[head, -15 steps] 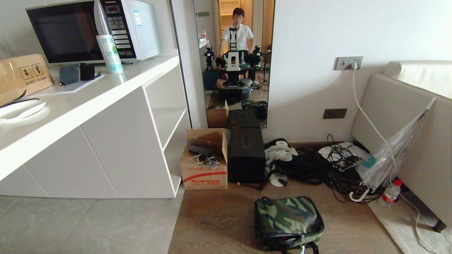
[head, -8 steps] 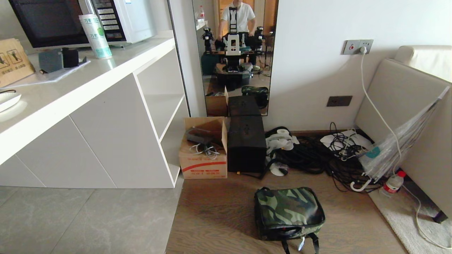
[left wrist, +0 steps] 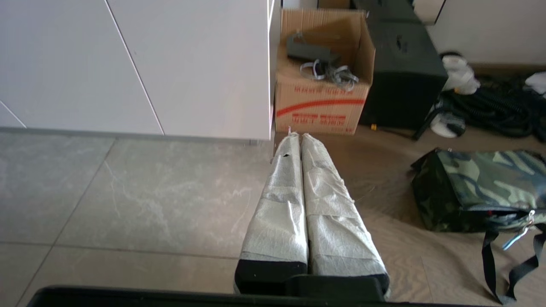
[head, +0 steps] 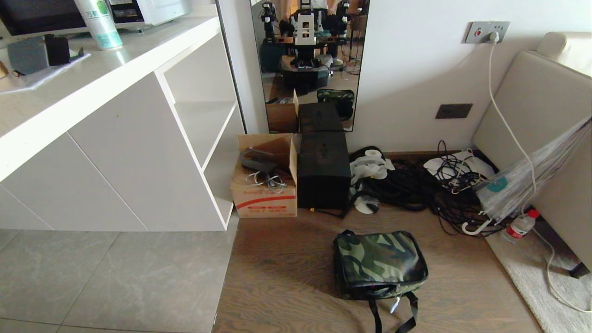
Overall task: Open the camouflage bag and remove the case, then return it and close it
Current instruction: Open the top of the storage box
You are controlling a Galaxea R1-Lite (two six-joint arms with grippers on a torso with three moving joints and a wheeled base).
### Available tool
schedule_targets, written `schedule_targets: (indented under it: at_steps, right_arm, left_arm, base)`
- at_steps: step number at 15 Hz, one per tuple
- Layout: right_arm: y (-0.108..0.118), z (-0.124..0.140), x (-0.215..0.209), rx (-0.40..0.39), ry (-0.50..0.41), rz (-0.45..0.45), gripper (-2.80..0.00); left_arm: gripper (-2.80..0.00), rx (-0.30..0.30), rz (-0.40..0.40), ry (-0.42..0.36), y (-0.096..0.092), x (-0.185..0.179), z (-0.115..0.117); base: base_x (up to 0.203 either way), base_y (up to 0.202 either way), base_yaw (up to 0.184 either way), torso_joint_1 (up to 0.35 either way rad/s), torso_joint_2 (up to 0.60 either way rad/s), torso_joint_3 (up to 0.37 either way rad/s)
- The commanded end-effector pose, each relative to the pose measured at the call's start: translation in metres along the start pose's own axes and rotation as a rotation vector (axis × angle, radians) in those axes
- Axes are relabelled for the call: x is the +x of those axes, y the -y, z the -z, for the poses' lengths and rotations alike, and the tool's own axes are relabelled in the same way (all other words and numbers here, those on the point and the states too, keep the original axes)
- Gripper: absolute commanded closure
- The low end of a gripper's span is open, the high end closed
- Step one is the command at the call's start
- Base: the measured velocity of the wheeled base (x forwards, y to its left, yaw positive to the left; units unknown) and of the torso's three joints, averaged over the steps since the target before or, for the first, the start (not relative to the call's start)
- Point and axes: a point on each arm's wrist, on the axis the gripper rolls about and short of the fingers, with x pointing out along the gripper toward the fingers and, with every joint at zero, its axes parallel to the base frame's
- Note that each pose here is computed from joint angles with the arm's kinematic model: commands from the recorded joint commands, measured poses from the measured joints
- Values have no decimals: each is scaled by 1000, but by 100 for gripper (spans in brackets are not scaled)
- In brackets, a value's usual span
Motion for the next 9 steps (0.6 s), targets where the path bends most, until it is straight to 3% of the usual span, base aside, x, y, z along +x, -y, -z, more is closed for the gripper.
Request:
schedule_targets:
  at_steps: [1,9]
  right_arm:
    - [0,0,0,0,0,0,0]
    - [0,0,0,0,-1,0,0]
  left_arm:
    - [0,-2,0,-1,0,0,0]
    - [0,-3,0,-1,0,0,0]
  base:
    - [0,0,0,6,2,-202]
    - [0,0,0,1,3,-197]
